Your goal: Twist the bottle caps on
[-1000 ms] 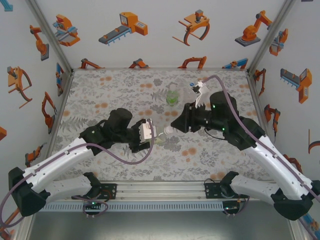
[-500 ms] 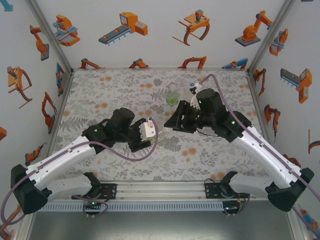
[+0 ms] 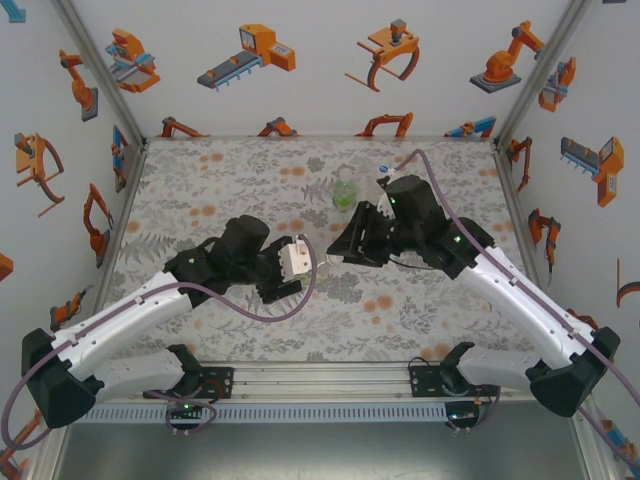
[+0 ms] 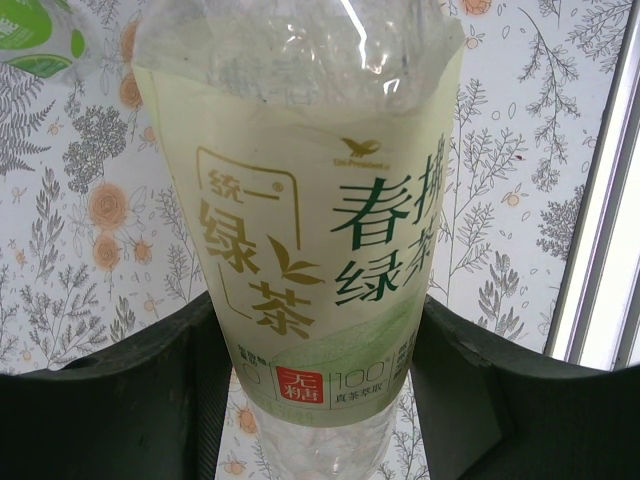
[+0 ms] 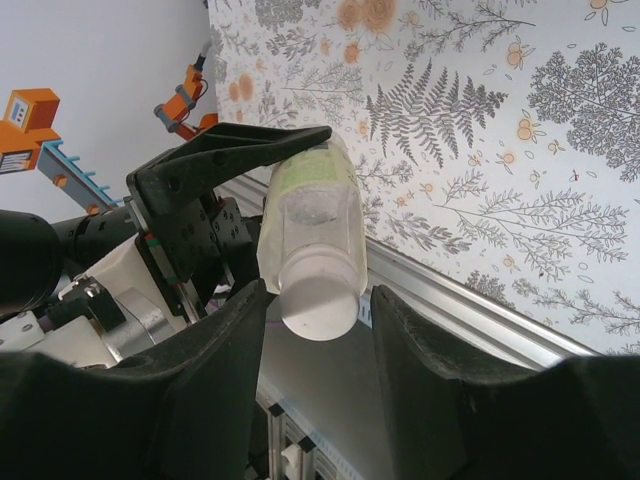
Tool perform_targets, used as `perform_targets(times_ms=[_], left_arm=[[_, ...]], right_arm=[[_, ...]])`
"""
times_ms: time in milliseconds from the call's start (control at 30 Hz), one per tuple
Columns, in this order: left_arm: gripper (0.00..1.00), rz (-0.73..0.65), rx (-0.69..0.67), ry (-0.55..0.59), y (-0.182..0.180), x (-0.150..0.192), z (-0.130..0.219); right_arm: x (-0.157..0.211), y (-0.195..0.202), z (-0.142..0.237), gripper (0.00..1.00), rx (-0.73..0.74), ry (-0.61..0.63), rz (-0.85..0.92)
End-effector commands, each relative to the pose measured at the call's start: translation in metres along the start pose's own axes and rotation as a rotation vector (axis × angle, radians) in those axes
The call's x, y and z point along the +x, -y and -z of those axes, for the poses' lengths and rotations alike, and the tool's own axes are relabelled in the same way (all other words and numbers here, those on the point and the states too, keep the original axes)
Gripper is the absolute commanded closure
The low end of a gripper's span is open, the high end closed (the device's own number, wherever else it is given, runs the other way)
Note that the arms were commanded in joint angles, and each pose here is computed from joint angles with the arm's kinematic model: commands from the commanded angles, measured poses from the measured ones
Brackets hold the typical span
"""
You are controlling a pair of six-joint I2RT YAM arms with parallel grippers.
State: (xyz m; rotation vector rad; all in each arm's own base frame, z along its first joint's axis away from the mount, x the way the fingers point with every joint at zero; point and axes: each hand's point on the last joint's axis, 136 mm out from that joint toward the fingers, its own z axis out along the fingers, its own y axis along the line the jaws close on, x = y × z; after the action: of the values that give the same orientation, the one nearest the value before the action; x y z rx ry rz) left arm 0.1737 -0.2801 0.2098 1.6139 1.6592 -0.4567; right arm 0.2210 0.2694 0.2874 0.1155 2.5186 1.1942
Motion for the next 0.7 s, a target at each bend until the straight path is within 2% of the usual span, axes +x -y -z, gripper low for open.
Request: perform_targets(times_ms=[0,467,533,600,667], left_arm=[[1.00,-0.006,-0.002,0.024,-0.002,-0.011,0.007],[1.00,-0.008,0.008,0.027,0.000,-0.013,0.008],[1.00,-0.009,0.014,0.039,0.001,-0.015,0.009],[1.00,-0.015,0.028,0.056,0.003,-0.019,0.011],[1.00,-0.032,0.057,0.081,0.009,-0.022,0.013]], right_arm=[[0.001,-0.001,0.000,0.57,-0.001,-0.020,-0.018],[-0.002,-0.008,0.006,0.87,-0.012,-0.020,0.062],[-0.004,-0.015,0.010,0.92,-0.036,-0.006,0.131],[-0.003,-0.033,0.017,0.99,-0.132,0.013,0.277],[0.000,-0.048,0.028,1.00,-0.224,0.048,0.440]])
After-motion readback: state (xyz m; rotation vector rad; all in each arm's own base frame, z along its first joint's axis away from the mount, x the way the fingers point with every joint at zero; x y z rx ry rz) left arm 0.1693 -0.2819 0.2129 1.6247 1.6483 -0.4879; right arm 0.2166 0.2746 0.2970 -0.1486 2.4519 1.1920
